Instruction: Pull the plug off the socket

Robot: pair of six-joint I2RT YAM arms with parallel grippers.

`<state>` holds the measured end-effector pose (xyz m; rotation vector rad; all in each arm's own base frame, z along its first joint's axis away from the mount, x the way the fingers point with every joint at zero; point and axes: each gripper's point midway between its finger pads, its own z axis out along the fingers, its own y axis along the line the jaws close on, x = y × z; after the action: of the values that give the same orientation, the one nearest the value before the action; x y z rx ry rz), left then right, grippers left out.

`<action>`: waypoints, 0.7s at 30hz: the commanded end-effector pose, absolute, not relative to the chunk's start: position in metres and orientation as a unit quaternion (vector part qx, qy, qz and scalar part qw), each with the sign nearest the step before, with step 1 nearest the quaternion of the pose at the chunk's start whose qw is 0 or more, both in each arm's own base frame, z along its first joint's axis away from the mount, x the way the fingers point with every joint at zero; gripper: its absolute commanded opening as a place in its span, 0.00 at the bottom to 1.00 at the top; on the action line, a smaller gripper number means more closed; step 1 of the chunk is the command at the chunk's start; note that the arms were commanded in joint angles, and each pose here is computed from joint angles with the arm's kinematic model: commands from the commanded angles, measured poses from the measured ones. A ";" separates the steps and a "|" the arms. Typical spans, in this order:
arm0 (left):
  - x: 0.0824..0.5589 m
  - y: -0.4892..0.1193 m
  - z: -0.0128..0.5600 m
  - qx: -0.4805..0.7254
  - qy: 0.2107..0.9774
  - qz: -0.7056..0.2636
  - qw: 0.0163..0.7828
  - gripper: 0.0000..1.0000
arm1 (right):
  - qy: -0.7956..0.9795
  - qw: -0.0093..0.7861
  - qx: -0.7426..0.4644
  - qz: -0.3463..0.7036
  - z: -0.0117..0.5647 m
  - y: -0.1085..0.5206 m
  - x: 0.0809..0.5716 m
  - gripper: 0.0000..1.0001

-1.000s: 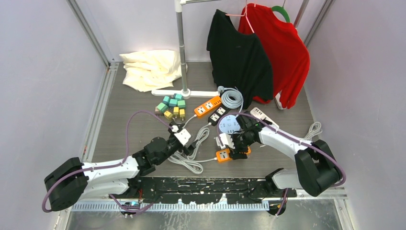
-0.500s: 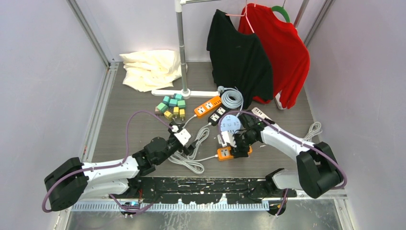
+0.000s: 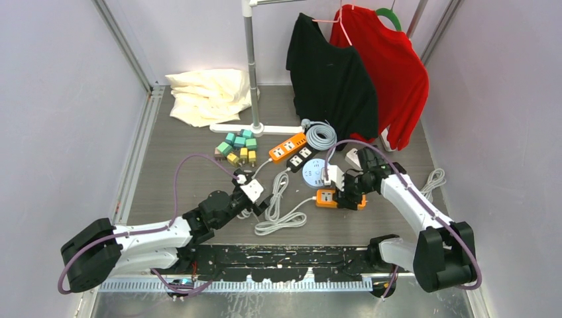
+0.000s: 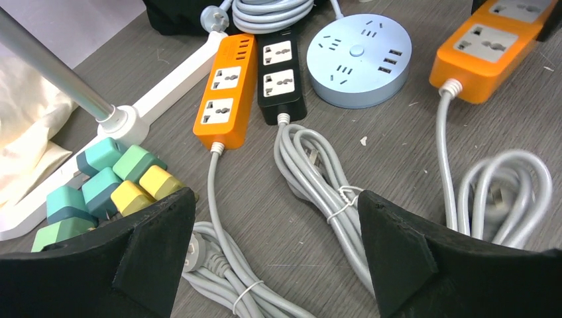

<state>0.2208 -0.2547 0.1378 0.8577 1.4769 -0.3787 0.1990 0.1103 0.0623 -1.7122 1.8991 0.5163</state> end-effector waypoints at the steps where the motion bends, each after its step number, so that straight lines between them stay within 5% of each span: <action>1: 0.225 -0.255 0.161 0.357 0.625 -0.171 0.674 0.90 | 0.748 0.305 -0.575 0.130 0.088 0.092 0.236 0.08; 17: 0.225 -0.256 0.161 0.359 0.625 -0.171 0.672 0.91 | 0.913 0.244 -0.327 -0.010 0.074 -0.010 0.273 0.08; 19: 0.225 -0.256 0.161 0.359 0.625 -0.171 0.672 0.91 | 0.923 0.226 -0.311 -0.014 0.066 -0.014 0.271 0.11; 21: 0.225 -0.256 0.160 0.360 0.626 -0.171 0.671 0.91 | 0.930 0.204 -0.305 -0.007 0.060 -0.016 0.268 0.25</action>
<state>0.2208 -0.2547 0.1378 0.8580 1.4768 -0.3790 0.2411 0.0035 0.0489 -1.0270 2.5595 0.1170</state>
